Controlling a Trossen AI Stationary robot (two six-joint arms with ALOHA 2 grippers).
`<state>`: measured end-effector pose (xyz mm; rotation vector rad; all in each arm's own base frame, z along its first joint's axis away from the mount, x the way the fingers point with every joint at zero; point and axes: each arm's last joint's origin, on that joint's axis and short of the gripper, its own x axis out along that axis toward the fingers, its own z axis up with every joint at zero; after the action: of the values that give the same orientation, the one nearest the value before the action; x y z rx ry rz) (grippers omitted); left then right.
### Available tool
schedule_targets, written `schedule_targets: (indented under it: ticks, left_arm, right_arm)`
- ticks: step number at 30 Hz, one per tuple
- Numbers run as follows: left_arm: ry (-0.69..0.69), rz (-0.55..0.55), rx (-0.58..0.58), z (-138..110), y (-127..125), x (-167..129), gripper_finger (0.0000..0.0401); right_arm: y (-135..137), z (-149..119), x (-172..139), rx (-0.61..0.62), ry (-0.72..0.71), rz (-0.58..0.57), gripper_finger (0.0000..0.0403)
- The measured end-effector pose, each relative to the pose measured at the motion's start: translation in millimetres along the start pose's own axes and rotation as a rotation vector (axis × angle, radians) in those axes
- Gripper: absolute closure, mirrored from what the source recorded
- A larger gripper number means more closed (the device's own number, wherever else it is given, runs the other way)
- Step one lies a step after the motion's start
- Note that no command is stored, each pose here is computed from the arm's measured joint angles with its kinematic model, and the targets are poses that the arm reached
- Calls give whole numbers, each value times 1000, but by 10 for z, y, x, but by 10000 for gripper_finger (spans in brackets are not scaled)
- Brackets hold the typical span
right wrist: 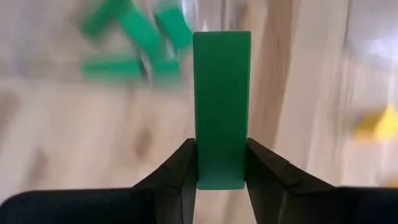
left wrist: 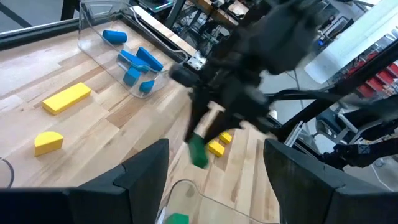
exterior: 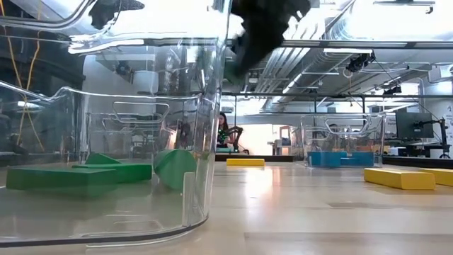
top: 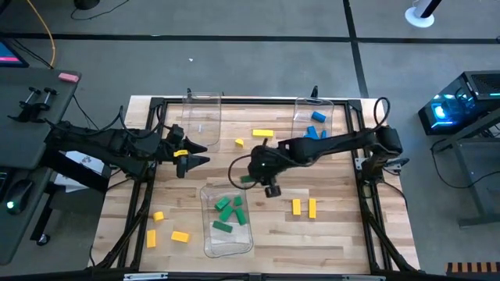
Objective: Sort blocks
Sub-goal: Put the green block into the bottom transparent bin, then put the yellow block into the top left transparent bin
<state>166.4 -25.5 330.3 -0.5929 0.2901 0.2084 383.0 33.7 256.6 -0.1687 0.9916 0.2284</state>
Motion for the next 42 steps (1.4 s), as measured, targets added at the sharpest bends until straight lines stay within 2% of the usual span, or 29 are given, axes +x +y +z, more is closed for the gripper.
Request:
schedule_targets:
  ticks: [6,9,13,15,19,23,26,29,33,38,40,42]
  left_arm:
    - [1,0,-16,-1,0,0,154]
    - [1,1,-17,-1,1,0,154]
    - [-3,6,-18,0,2,0,154]
    - [-8,8,-22,3,3,0,154]
    - [-15,16,-29,6,5,-1,154]
    - [-15,17,-45,5,6,0,154]
    - [-4,5,-44,1,2,0,154]
    - [2,0,-41,-1,1,0,154]
    - [-2,4,7,0,2,0,154]
    - [7,13,21,-11,2,28,154]
    - [55,-31,23,-35,-15,50,154]
    - [165,-103,18,-99,-39,80,154]
  right_arm:
    - [342,265,58,-122,-233,77,302]
    - [480,339,107,-189,-299,79,302]
    - [564,385,223,-215,-340,75,302]
    - [601,407,307,-224,-362,73,284]
    - [630,446,477,-243,-412,65,221]
    - [623,424,550,-242,-391,52,185]
    - [598,433,490,-225,-380,-29,178]
    - [559,531,254,-215,-364,-134,178]
    - [443,617,-109,-95,-294,-261,184]
    - [304,561,-380,85,-183,-269,192]
    - [284,501,-462,127,-136,-258,194]
    - [292,419,-501,132,-61,-259,195]
